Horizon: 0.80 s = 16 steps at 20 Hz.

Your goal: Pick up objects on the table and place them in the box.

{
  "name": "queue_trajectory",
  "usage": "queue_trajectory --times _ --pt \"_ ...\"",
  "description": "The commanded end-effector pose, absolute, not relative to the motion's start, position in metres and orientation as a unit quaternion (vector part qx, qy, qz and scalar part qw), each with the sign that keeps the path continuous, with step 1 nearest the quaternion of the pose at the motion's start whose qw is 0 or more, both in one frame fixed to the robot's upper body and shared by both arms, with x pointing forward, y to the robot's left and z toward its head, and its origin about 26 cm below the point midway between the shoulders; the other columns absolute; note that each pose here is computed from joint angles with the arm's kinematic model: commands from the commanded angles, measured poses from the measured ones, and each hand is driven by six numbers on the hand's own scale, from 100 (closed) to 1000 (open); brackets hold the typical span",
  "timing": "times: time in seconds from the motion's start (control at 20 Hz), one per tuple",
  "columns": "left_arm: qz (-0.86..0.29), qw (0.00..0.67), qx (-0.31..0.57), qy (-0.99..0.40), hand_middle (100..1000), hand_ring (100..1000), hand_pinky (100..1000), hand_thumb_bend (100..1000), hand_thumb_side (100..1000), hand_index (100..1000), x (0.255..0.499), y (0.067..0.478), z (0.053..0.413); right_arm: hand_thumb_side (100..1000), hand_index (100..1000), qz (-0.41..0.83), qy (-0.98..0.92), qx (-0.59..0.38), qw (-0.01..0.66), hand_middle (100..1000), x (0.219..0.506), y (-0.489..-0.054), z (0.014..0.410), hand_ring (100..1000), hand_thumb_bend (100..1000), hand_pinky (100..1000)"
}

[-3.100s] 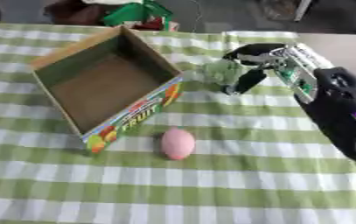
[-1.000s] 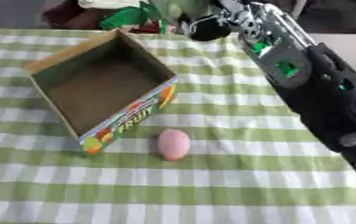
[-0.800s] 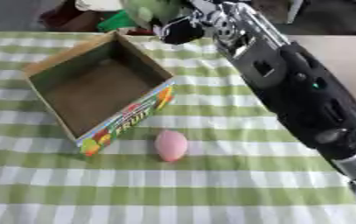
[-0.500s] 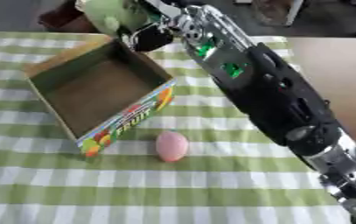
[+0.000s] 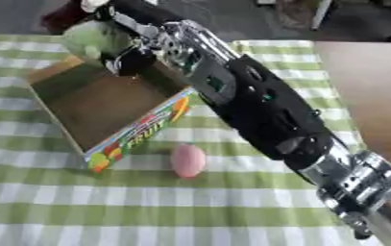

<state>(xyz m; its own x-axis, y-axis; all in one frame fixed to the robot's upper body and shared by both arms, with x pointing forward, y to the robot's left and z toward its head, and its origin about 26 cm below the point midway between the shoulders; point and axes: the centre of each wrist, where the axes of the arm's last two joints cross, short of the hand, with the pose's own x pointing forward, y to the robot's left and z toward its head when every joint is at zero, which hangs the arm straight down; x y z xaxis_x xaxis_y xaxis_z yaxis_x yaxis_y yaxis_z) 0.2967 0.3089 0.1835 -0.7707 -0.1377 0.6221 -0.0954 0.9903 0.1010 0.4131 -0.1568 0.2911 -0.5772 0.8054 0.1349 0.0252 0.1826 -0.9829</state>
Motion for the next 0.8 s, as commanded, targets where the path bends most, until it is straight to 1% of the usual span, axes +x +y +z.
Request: queue_trajectory --times 0.05,0.15,0.25,0.3,0.35,0.5,0.6,0.75,0.8 --pt "-0.040 0.323 0.061 -0.944 658 617 536 100 880 758 0.296 0.309 0.190 100 618 0.574 -0.678 -0.313 0.336 429 0.419 -0.151 0.300 582 100 647" --pt "-0.041 0.323 0.060 -0.944 658 616 536 100 880 757 0.296 0.309 0.190 100 666 0.594 -0.661 -0.308 0.339 490 0.427 -0.148 0.295 619 100 657" --pt "-0.041 0.323 0.060 -0.944 658 616 537 100 880 757 0.296 0.309 0.190 100 692 0.615 -0.644 -0.304 0.339 536 0.433 -0.147 0.291 648 100 666" --pt "-0.042 0.323 0.060 -0.944 658 616 537 100 880 757 0.296 0.309 0.190 100 730 0.624 -0.637 -0.302 0.338 590 0.435 -0.149 0.290 682 100 680" --pt "-0.042 0.323 0.060 -0.944 658 616 537 100 880 757 0.296 0.309 0.190 100 748 0.632 -0.630 -0.300 0.338 612 0.438 -0.150 0.289 697 100 687" --pt "-0.041 0.324 0.059 -0.943 658 616 537 100 880 756 0.296 0.309 0.190 100 813 0.654 -0.611 -0.289 0.341 724 0.444 -0.154 0.285 774 100 732" --pt "-0.041 0.324 0.060 -0.943 658 616 537 100 880 756 0.296 0.309 0.190 105 826 0.663 -0.601 -0.282 0.346 748 0.446 -0.157 0.286 793 100 742" --pt "-0.041 0.324 0.060 -0.943 658 616 537 100 880 756 0.296 0.309 0.190 172 862 0.670 -0.592 -0.277 0.352 797 0.445 -0.159 0.292 848 100 772" --pt "-0.041 0.324 0.060 -0.943 658 616 537 100 880 756 0.296 0.309 0.190 223 891 0.672 -0.590 -0.276 0.353 823 0.445 -0.159 0.293 871 100 786"
